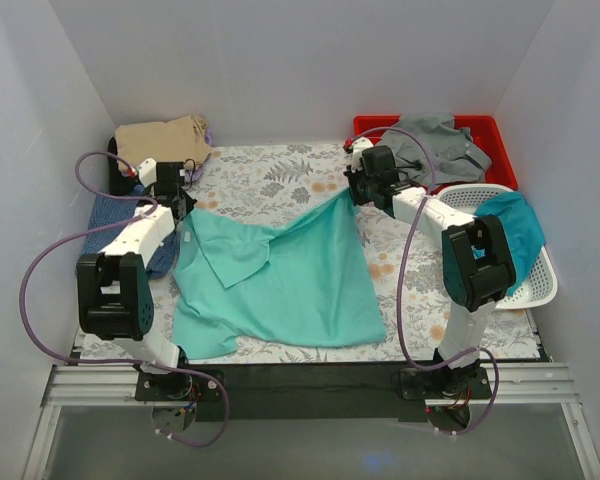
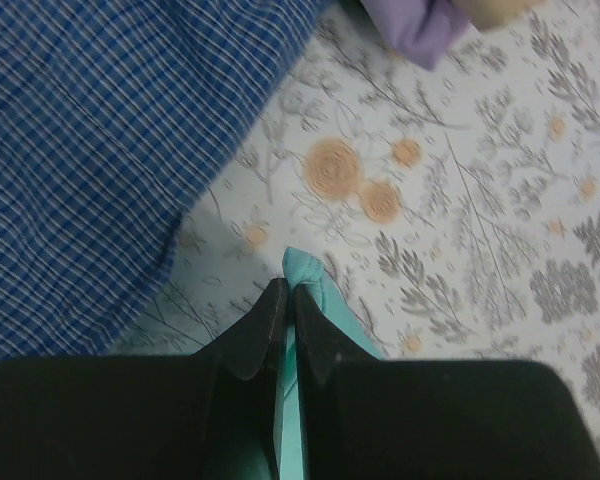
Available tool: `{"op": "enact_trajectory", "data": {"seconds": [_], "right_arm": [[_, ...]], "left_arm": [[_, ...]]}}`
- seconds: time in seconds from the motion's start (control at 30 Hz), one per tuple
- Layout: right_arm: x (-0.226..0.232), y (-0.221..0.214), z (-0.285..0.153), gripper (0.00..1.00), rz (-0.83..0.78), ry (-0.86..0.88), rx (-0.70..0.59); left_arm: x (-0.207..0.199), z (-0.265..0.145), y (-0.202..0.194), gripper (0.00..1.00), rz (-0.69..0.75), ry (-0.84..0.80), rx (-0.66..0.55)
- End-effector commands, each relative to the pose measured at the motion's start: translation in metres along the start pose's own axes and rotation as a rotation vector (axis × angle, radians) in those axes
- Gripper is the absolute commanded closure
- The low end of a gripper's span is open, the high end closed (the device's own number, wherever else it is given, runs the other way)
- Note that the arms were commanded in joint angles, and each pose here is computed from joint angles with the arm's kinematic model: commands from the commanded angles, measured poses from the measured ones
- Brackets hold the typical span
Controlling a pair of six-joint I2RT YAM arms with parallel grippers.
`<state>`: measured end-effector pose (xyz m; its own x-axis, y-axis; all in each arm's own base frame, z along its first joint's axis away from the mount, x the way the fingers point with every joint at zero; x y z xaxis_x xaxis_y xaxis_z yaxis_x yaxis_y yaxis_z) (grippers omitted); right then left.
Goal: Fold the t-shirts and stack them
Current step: Flatten the tshirt out
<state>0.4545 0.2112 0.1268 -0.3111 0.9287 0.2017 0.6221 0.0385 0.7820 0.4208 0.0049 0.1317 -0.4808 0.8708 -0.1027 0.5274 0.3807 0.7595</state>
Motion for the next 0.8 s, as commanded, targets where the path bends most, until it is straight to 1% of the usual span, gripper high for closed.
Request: {"op": "enact_trajectory", "data": {"seconds": [0.0,0.07,0.1,0.13,0.17,0.2,0.27,0.33,0.37,0.4,0.43,0.5,0.57,0.63,0.67,0.7,0.77], "right_arm": [[-0.020,0.016,0.007,0.99,0.029,-0.050,-0.021],[-0.027,0.012,0.013,0.99,0.037,-0.063,-0.006],[-0.029,0.011,0.014,0.99,0.039,-0.068,0.003],[-0.030,0.008,0.015,0.99,0.036,-0.068,0.014],[-0.030,0.006,0.019,0.99,0.034,-0.061,0.023],[-0.030,0.005,0.020,0.99,0.035,-0.059,0.030],[-0.027,-0.001,0.024,0.99,0.033,-0.040,0.053],[-0.022,-0.006,0.026,0.93,0.042,-0.009,0.073],[-0.020,-0.008,0.026,0.89,0.043,0.006,0.079],[-0.020,-0.010,0.026,0.85,0.045,0.010,0.083],[-0.019,-0.010,0.025,0.82,0.043,0.016,0.084],[-0.017,-0.009,0.021,0.80,0.038,0.026,0.079],[-0.019,-0.003,0.015,0.79,0.030,0.011,0.056],[-0.022,0.000,0.011,0.78,0.024,-0.013,0.044],[-0.023,0.005,0.006,0.78,0.016,-0.021,0.029],[-0.026,0.007,0.002,0.78,0.009,-0.042,0.025],[-0.030,0.010,-0.008,0.78,0.007,-0.073,0.008]], "left_arm": [[0.020,0.013,0.039,1.00,-0.053,0.068,-0.076],[0.034,0.033,0.046,1.00,-0.074,0.059,-0.051],[0.033,0.038,0.046,1.00,-0.082,0.048,-0.038],[0.033,0.049,0.038,1.00,-0.073,0.044,-0.009],[0.030,0.055,0.043,1.00,-0.069,0.035,-0.018],[0.031,0.062,0.040,1.00,-0.057,0.041,-0.006],[0.022,0.079,0.037,0.99,-0.039,-0.013,0.048],[0.019,0.087,0.031,0.94,-0.037,-0.013,0.087],[0.022,0.095,0.018,0.93,-0.029,0.002,0.136],[0.018,0.096,0.028,0.92,-0.026,-0.006,0.125],[0.016,0.097,0.026,0.91,-0.021,-0.017,0.136],[0.006,0.095,0.037,0.88,-0.007,-0.062,0.121],[0.005,0.091,0.050,0.85,-0.009,-0.062,0.089],[0.003,0.083,0.072,0.78,-0.004,-0.071,0.034],[0.005,0.079,0.078,0.75,0.007,-0.056,0.025],[0.005,0.072,0.089,0.70,0.003,-0.054,0.001],[0.003,0.059,0.103,0.70,0.003,-0.064,-0.028]]}}
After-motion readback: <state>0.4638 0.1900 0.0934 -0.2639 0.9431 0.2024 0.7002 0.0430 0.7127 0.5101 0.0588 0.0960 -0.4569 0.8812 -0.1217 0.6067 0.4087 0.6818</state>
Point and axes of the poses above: each gripper's point midway between its finger pads, its own z axis out along the fingers, its own x axis along the line the jaws close on, y = z × x, the point moved 1 cm from there along -z, back along the fingers, and after that the axes turned 14 degrees about z, right-handed, at the moved point
